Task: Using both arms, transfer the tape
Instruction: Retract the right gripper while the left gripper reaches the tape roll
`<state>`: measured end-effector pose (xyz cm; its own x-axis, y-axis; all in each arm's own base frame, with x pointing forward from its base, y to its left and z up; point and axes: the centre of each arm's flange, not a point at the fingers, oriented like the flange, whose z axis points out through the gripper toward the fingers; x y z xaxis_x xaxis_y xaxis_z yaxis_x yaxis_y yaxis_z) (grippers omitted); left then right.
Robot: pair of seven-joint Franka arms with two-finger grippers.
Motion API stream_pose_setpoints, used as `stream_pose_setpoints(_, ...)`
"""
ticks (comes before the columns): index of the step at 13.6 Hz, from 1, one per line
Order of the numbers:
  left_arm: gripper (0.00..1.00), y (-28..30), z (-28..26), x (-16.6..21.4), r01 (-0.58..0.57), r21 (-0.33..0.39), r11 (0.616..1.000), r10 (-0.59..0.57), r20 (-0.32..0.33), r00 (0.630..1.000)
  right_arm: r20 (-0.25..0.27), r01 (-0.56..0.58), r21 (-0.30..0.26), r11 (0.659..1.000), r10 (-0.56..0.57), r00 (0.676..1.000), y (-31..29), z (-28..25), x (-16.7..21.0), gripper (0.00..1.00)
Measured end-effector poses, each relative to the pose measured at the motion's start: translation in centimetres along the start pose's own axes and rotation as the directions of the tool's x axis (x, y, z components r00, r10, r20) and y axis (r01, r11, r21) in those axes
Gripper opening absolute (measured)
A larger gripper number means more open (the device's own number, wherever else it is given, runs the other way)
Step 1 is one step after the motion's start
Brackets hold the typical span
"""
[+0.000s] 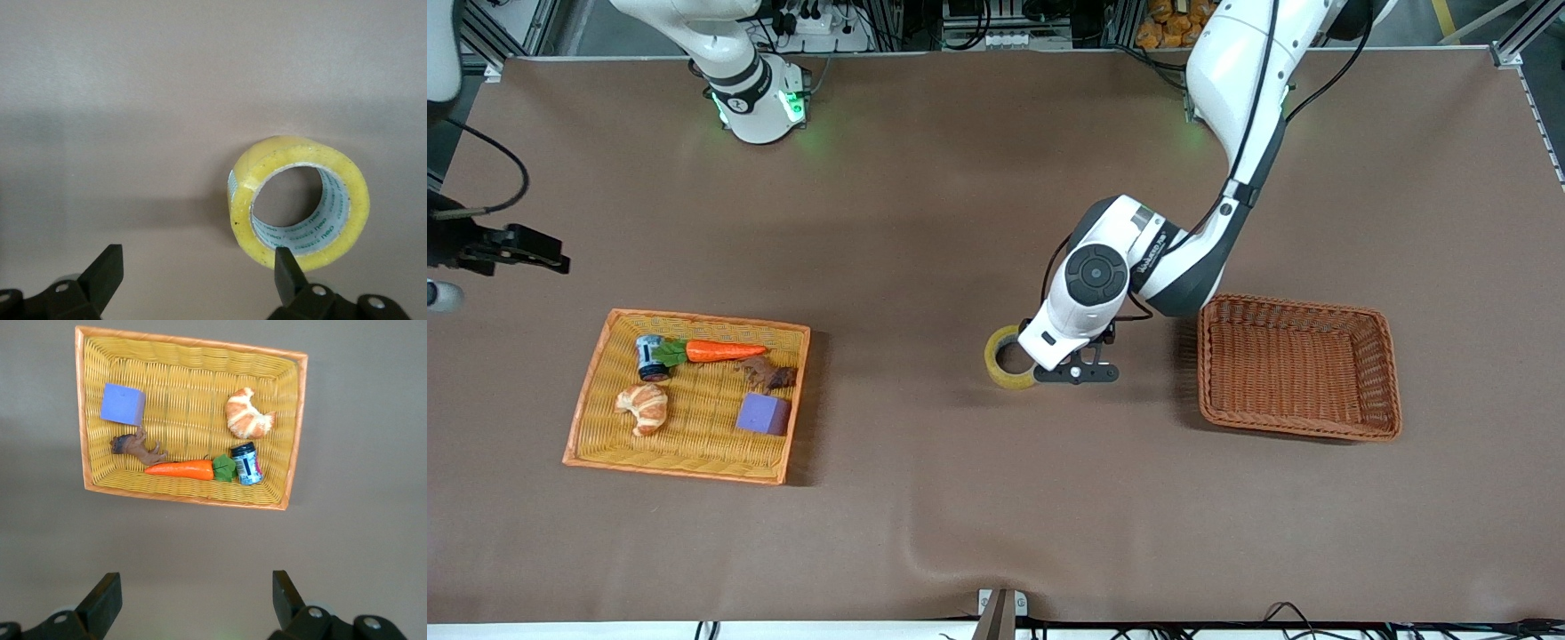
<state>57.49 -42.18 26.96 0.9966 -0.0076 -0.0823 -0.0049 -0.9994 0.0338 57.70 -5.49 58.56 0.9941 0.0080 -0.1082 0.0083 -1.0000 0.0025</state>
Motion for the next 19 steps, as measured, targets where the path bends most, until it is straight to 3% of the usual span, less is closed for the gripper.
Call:
stream_pose_setpoints(6, 1.00, 0.9, 2.3, 0.8, -0.005, -0.050, 0.999, 0.002, -0.066, 0.998, -0.036, -0.018, 0.013, 1.000, 0.018, 0.999, 0.9, -1.6, -0.1, 1.00)
stream_pose_setpoints(16, 1.00, 1.9, 6.2, 0.0, -0.022, -0.043, 0.999, 0.020, -0.048, 0.999, -0.044, -0.018, 0.029, 0.999, 0.019, 0.999, 0.9, -2.0, 0.0, 1.00)
stream_pose_setpoints(18, 0.98, 2.2, 6.5, -0.2, -0.026, -0.041, 0.999, 0.024, -0.046, 0.999, -0.044, -0.012, 0.029, 1.000, 0.013, 0.999, 0.6, -2.0, 0.1, 1.00)
stream_pose_setpoints(19, 0.89, 2.2, 6.7, -0.2, -0.026, -0.040, 0.999, 0.024, -0.043, 0.999, -0.045, -0.010, 0.029, 1.000, 0.011, 0.999, 0.5, -2.0, 0.1, 1.00)
